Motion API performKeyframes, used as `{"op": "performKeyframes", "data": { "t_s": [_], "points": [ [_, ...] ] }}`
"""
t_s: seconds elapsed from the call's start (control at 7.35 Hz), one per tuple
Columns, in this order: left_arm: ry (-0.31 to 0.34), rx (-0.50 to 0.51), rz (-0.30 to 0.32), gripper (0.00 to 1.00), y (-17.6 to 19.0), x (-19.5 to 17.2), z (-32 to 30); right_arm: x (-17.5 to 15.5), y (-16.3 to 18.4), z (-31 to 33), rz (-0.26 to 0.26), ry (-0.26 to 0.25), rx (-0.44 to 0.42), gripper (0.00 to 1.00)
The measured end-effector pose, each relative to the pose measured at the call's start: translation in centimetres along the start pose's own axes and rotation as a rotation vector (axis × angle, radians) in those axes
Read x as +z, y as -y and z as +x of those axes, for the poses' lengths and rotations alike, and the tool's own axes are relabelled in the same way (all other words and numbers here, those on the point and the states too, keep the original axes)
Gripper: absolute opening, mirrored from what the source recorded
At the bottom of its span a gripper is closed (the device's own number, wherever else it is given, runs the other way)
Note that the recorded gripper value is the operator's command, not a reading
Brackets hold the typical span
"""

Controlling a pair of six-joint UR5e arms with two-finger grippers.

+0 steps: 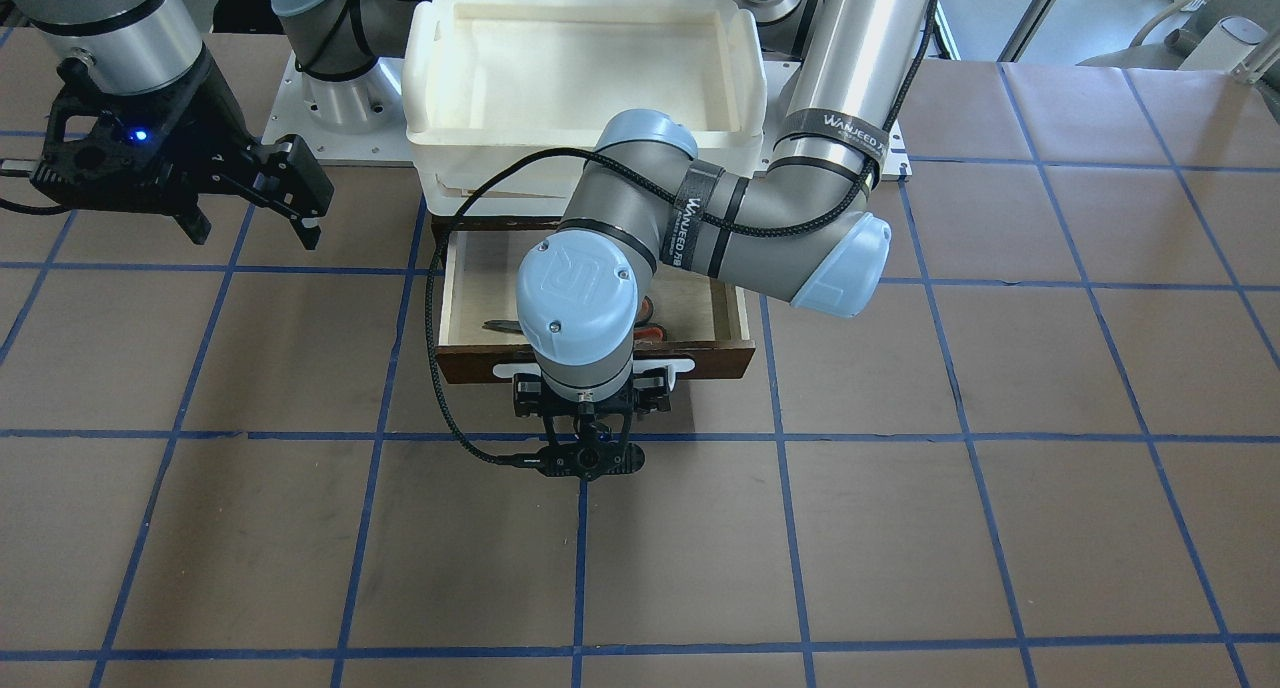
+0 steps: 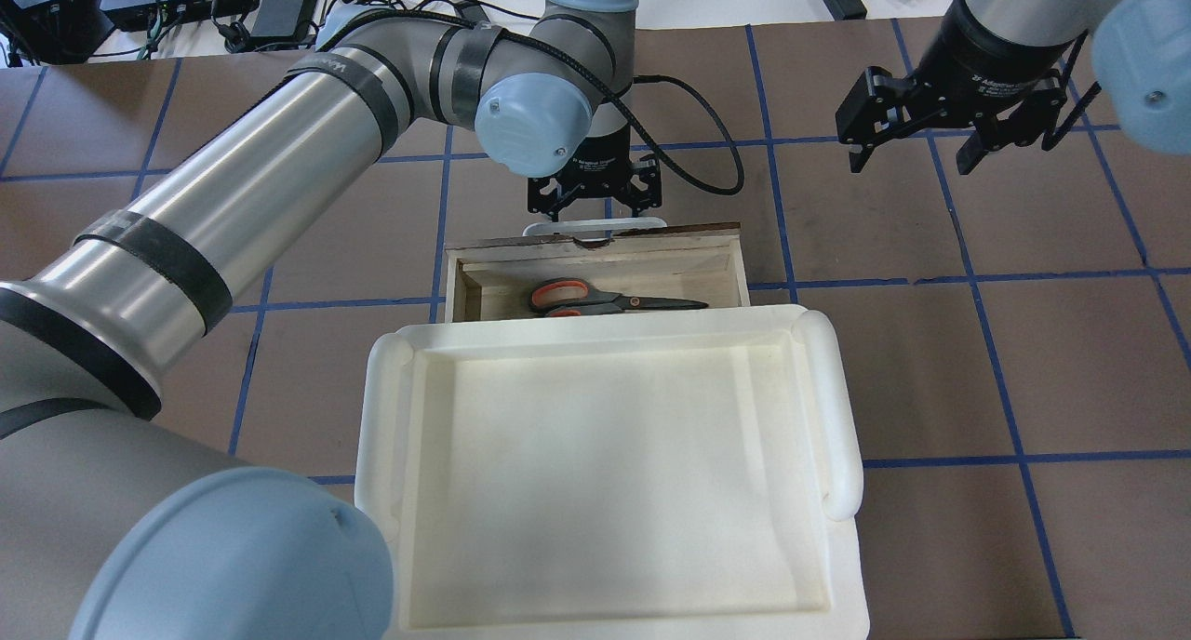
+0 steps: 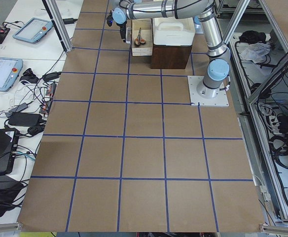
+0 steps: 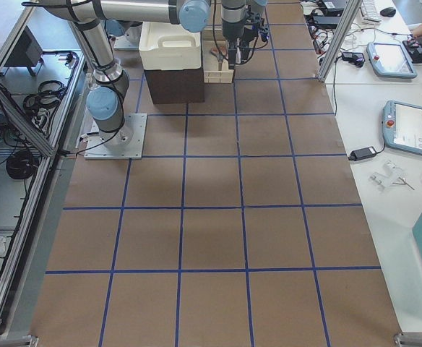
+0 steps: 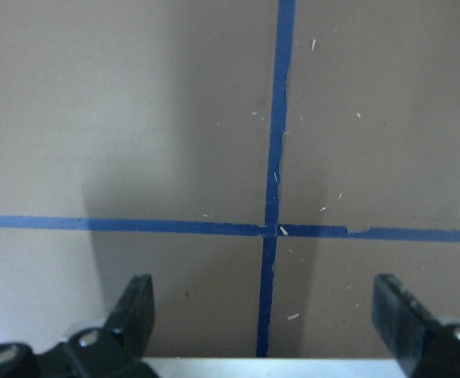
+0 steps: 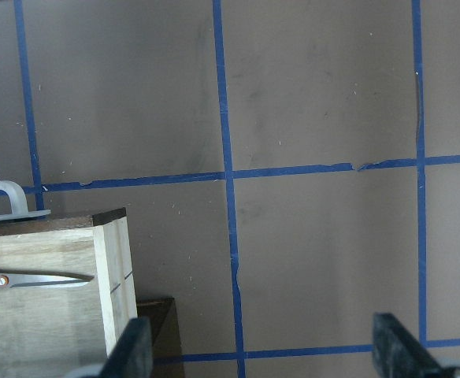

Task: Put scissors in drawer and close it
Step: 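Push the drawer closed toward the cabinet with the left gripper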

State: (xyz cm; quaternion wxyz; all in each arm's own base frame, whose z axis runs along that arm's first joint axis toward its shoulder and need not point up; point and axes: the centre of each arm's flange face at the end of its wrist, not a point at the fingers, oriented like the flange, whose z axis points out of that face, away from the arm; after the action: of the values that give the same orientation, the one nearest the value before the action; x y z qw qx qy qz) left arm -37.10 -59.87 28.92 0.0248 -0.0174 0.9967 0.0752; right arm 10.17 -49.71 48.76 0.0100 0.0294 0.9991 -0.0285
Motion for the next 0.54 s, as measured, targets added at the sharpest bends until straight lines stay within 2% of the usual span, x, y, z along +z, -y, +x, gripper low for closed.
{"op": "performKeyframes", "data": {
  "t_s": [0.41, 0.54],
  "points": [
    [0.015, -0.001, -0.048, 1.0, -1.2, -0.7, -0.5, 0.7, -0.2, 0.1, -0.013, -0.005, 0.0, 1.0],
    [0.016, -0.002, -0.065, 1.0, -1.6, -0.6, -0.6, 0.8, -0.3, 0.2, -0.017, -0.02, -0.004, 1.0]
  ]
}}
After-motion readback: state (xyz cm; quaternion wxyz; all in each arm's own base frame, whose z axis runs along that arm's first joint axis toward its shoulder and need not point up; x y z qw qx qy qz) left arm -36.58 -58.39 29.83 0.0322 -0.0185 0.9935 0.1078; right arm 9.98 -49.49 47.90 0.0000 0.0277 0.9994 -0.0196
